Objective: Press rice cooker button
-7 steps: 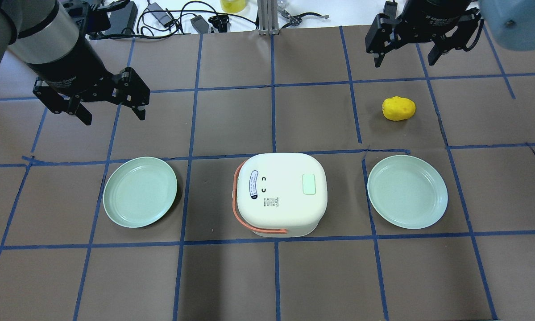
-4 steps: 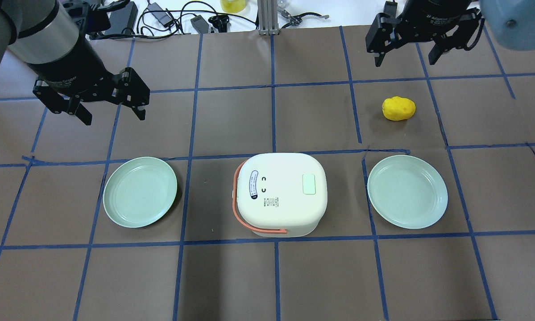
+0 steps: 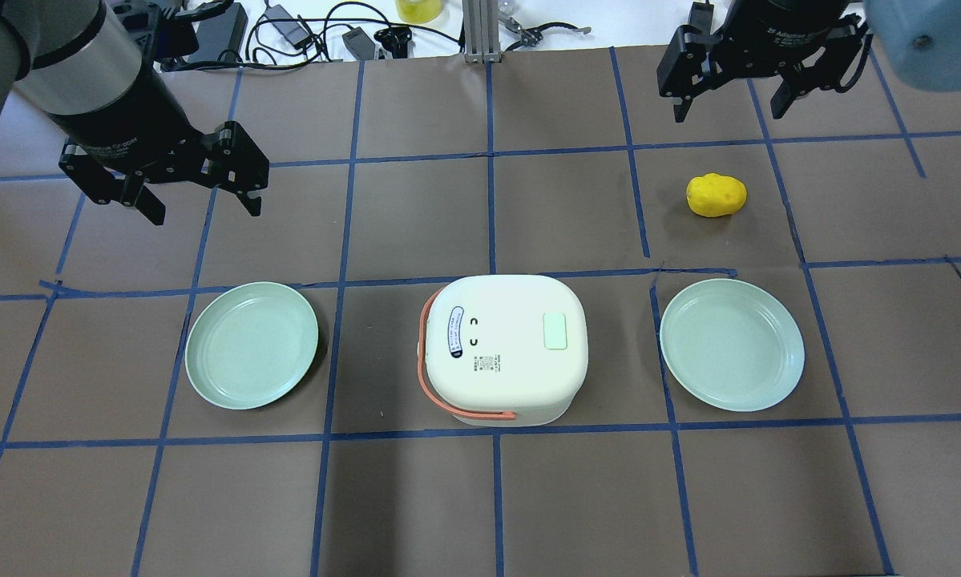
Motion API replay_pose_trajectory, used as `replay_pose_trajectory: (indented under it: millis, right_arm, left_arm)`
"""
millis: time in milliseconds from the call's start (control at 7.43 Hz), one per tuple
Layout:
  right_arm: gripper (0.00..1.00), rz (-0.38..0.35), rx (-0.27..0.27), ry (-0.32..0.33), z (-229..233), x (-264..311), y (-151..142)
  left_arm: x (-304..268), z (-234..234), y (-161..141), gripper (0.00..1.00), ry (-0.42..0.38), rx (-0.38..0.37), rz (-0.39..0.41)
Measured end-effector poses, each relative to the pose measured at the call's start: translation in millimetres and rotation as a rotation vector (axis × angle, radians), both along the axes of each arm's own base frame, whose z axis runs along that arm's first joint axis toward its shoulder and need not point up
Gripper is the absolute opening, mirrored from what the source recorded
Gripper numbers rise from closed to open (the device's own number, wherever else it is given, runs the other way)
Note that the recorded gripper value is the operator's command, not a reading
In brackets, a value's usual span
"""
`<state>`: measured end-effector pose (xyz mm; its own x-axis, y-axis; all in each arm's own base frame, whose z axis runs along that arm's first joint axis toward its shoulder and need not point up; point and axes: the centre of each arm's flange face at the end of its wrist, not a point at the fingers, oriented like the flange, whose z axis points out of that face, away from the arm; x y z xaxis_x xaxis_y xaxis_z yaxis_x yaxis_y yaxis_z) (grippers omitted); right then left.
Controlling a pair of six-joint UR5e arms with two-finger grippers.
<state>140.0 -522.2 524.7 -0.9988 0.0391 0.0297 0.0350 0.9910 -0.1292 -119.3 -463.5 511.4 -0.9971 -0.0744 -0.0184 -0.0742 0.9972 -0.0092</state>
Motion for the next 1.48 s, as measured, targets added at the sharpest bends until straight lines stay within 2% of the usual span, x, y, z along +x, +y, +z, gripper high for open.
replay_pose_trajectory:
  millis: [135,269,538,808,1212,1481]
  right_arm:
    - [0.27,0.0,0.007,-0.004,-1,1,1]
    - [0.26,0.0,0.019,-0.016,-3,3,3]
    - [0.15,-0.007,0.042,-0.041,-9,8,6]
    - [0.14,-0.037,0.073,-0.052,-19,27,10]
    - [0.08,-0.08,0.133,-0.051,-59,88,29]
    - [0.08,-0.09,0.131,-0.051,-96,123,51]
  left_arm:
    - [0,0,0,1.0,0.0,0.0,0.0]
    - [0,0,0,1.0,0.0,0.0,0.0]
    - [0,0,0,1.0,0.0,0.0,0.0]
    - [0,0,0,1.0,0.0,0.0,0.0]
    - [0,0,0,1.0,0.0,0.0,0.001]
    - [0,0,0,1.0,0.0,0.0,0.001]
